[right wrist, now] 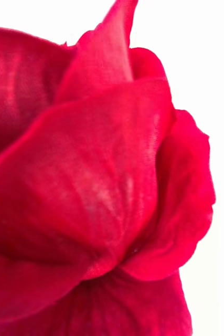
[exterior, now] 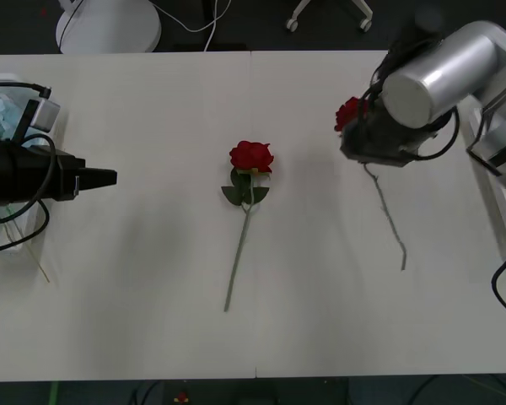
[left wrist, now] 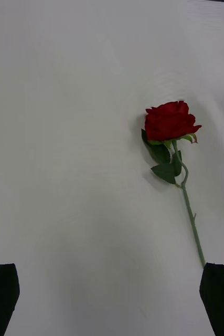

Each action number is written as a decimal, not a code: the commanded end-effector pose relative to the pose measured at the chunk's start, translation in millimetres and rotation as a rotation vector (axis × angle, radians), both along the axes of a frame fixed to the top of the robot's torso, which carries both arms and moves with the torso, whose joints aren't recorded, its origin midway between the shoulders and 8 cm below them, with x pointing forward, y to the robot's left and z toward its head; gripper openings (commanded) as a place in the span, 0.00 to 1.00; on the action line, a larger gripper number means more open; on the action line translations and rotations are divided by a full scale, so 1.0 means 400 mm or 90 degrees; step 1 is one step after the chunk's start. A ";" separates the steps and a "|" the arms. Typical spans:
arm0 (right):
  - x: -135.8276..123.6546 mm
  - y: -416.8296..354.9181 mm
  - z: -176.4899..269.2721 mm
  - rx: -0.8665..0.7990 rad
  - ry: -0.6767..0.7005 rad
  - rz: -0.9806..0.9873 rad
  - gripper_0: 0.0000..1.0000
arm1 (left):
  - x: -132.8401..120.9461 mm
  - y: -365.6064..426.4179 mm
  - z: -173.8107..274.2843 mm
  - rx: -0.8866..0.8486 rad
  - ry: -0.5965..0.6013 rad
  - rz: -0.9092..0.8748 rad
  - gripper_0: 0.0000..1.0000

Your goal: Put the red flowers into the right box and the blue flowers into the left box

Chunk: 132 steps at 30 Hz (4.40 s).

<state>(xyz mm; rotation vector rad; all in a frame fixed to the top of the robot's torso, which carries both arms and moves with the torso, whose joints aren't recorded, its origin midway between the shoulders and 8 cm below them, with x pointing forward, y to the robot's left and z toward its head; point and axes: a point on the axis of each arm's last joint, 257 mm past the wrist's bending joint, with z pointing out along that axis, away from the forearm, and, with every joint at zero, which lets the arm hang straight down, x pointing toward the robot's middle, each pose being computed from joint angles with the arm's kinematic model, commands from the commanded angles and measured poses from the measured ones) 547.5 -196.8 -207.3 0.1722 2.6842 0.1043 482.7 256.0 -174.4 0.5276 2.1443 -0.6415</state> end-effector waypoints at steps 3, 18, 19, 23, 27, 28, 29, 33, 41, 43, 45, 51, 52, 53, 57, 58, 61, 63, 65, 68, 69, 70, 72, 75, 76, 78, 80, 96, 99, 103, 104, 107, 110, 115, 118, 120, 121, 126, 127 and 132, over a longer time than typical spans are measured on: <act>0.092 -0.295 0.232 -0.057 -0.082 -0.021 0.00 | 0.008 -0.157 -0.080 -0.009 -0.053 -0.034 1.00; 0.067 -0.975 0.373 -0.362 -0.105 -0.014 0.00 | 0.045 -0.429 -0.199 -0.049 0.024 0.077 1.00; 0.066 -0.990 0.373 -0.374 -0.103 -0.017 0.00 | 0.046 -0.438 -0.200 -0.049 0.033 0.081 1.00; 0.060 -1.078 0.349 -0.418 -0.104 -0.048 0.00 | 0.065 -0.474 -0.186 -0.016 0.087 0.122 1.00; 0.064 -1.130 0.311 -0.434 -0.120 -0.065 0.00 | 0.082 -0.510 -0.156 -0.001 0.120 0.162 1.00; 0.065 -1.138 0.300 -0.435 -0.123 -0.069 0.00 | 0.084 -0.522 -0.150 0.002 0.127 0.169 1.00; 0.067 -1.149 0.289 -0.441 -0.127 -0.072 0.00 | 0.084 -0.535 -0.143 0.005 0.135 0.177 1.00; 0.070 -1.169 0.234 -0.449 -0.129 -0.082 0.00 | 0.076 -0.577 -0.132 0.026 0.152 0.196 1.00; 0.083 -1.154 0.154 -0.432 -0.144 -0.092 0.00 | 0.093 -0.654 -0.172 0.089 0.144 0.245 1.00; 0.086 -1.146 0.144 -0.426 -0.145 -0.093 0.00 | 0.104 -0.660 -0.182 0.100 0.142 0.251 1.00; 0.089 -1.139 0.130 -0.419 -0.151 -0.095 0.00 | 0.119 -0.664 -0.190 0.113 0.138 0.259 1.00; 0.109 -1.119 0.111 -0.408 -0.177 -0.095 0.00 | 0.149 -0.664 -0.207 0.134 0.132 0.276 1.00; 0.112 -1.113 0.107 -0.405 -0.177 -0.094 0.00 | 0.156 -0.659 -0.211 0.137 0.131 0.281 1.00; 0.112 -1.111 0.105 -0.401 -0.177 -0.096 0.02 | 0.160 -0.657 -0.216 0.140 0.131 0.283 1.00; 0.110 -1.108 0.096 -0.392 -0.177 -0.102 0.26 | 0.181 -0.651 -0.241 0.147 0.129 0.292 1.00; 0.105 -1.110 0.088 -0.389 -0.175 -0.105 0.32 | 0.188 -0.651 -0.249 0.147 0.126 0.294 1.00; 0.099 -1.111 0.077 -0.382 -0.174 -0.111 0.44 | 0.206 -0.646 -0.264 0.148 0.122 0.297 1.00; 0.100 -1.109 0.076 -0.378 -0.175 -0.114 0.52 | 0.209 -0.642 -0.272 0.150 0.124 0.298 1.00; 0.099 -1.110 0.075 -0.373 -0.177 -0.119 0.59 | 0.210 -0.641 -0.274 0.152 0.124 0.298 1.00; 0.099 -1.103 0.073 -0.349 -0.181 -0.129 0.71 | 0.211 -0.638 -0.273 0.156 0.121 0.297 0.78; 0.092 -1.103 0.069 -0.331 -0.178 -0.139 0.74 | 0.211 -0.638 -0.274 0.159 0.119 0.294 0.50; 0.090 -1.098 0.068 -0.311 -0.177 -0.145 0.76 | 0.212 -0.635 -0.275 0.163 0.118 0.295 0.17; 0.089 -1.089 0.079 -0.281 -0.179 -0.151 0.80 | 0.211 -0.628 -0.281 0.170 0.119 0.295 0.00; 0.088 -1.051 0.109 -0.225 -0.172 -0.148 0.84 | 0.213 -0.623 -0.281 0.176 0.116 0.296 0.00; 0.084 -1.036 0.127 -0.203 -0.167 -0.143 0.86 | 0.212 -0.623 -0.283 0.174 0.116 0.296 0.00; 0.082 -1.006 0.162 -0.176 -0.163 -0.129 0.87 | 0.216 -0.616 -0.280 0.176 0.114 0.299 0.00; 0.082 -0.966 0.199 -0.148 -0.161 -0.107 0.88 | 0.221 -0.607 -0.278 0.176 0.112 0.303 0.00; 0.018 -0.566 0.273 0.031 -0.190 0.305 0.93 | 0.289 -0.427 0.035 0.025 0.103 0.359 0.00; -0.017 -0.499 0.254 0.039 -0.204 0.383 0.93 | 0.279 -0.421 0.103 -0.017 0.109 0.335 0.00; -0.068 -0.431 0.242 0.063 -0.215 0.446 0.93 | 0.264 -0.468 0.152 -0.072 0.117 0.260 0.00; -0.081 -0.409 0.246 0.073 -0.222 0.460 0.93 | 0.260 -0.483 0.163 -0.078 0.112 0.238 0.00; -0.114 -0.356 0.261 0.092 -0.235 0.503 0.93 | 0.255 -0.530 0.189 -0.109 0.095 0.193 0.00; -0.158 -0.297 0.277 0.126 -0.243 0.546 0.93 | 0.249 -0.613 0.238 -0.205 0.081 0.154 0.00; -0.215 -0.242 0.290 0.146 -0.252 0.588 0.93 | 0.235 -0.708 0.310 -0.323 0.024 0.116 0.00; -0.233 -0.228 0.288 0.165 -0.253 0.591 0.93 | 0.218 -0.747 0.337 -0.375 0.020 0.100 0.00; -0.239 -0.225 0.285 0.176 -0.252 0.589 0.93 | 0.207 -0.766 0.348 -0.403 0.026 0.092 0.00; -0.241 -0.221 0.281 0.182 -0.253 0.588 0.93 | 0.199 -0.779 0.354 -0.420 0.031 0.085 0.00; -0.242 -0.192 0.239 0.207 -0.251 0.581 0.93 | 0.167 -0.828 0.385 -0.507 0.048 0.064 0.00; -0.239 -0.185 0.225 0.212 -0.251 0.576 0.93 | 0.159 -0.838 0.390 -0.524 0.053 0.060 0.00; -0.233 -0.137 0.175 0.240 -0.255 0.568 0.93 | 0.130 -0.871 0.408 -0.574 0.077 0.045 0.00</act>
